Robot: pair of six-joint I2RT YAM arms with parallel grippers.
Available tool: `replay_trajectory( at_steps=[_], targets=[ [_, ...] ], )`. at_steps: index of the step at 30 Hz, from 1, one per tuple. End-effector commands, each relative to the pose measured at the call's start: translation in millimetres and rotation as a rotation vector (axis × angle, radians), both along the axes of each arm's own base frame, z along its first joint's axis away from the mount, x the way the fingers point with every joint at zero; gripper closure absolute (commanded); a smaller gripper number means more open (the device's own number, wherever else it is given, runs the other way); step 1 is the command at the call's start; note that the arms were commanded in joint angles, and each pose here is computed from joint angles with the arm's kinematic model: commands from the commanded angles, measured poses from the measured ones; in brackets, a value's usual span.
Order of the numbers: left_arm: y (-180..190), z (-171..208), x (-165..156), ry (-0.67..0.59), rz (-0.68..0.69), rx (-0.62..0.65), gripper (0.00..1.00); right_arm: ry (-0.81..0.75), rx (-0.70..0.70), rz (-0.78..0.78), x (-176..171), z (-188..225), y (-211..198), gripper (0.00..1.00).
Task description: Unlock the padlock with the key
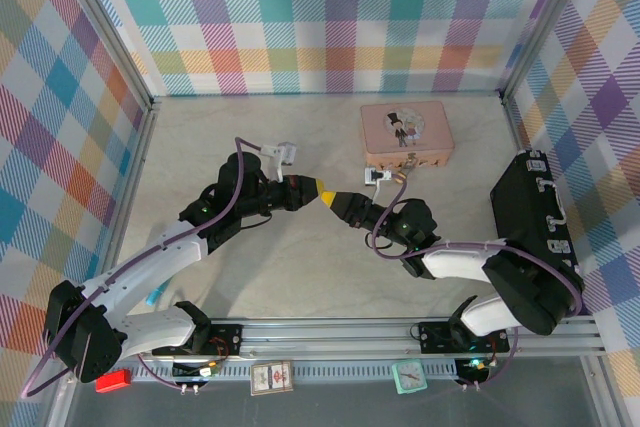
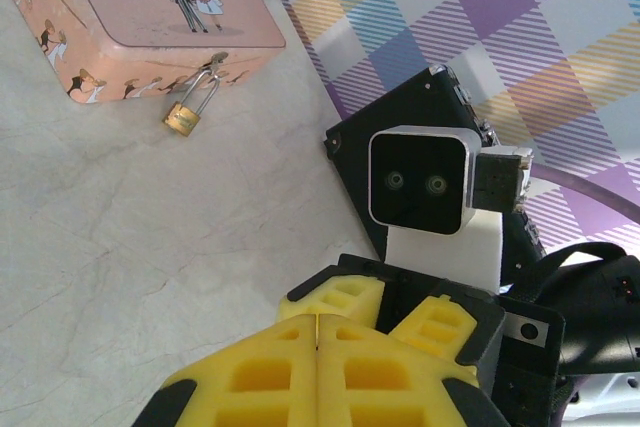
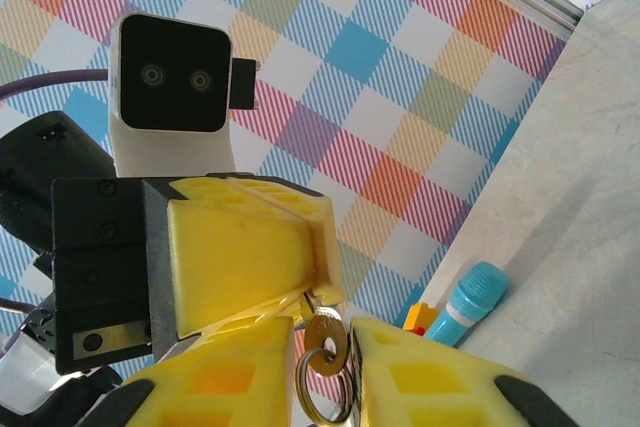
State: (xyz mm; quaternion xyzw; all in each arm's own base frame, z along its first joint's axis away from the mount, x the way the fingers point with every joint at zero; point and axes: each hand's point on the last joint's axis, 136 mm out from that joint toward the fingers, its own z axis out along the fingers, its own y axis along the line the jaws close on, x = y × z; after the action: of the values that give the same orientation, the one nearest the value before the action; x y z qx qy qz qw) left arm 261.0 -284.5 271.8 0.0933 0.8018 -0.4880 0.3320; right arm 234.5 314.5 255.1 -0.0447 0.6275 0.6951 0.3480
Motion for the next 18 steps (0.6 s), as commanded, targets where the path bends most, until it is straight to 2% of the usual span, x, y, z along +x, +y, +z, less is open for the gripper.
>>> replay_trajectory(
  at_steps=[1, 18],
  targets=[
    [-0.2, 5.0, 5.0, -0.012, 0.01, -0.009, 1.0, -0.069, 0.025, 0.0, -1.6, 22.9, -1.0, 0.78],
    [-1.2, 2.1, 9.1, -0.004, 0.02, 0.001, 1.0, -0.004, 0.016, -0.025, 6.7, 18.5, -4.0, 0.93]
  ],
)
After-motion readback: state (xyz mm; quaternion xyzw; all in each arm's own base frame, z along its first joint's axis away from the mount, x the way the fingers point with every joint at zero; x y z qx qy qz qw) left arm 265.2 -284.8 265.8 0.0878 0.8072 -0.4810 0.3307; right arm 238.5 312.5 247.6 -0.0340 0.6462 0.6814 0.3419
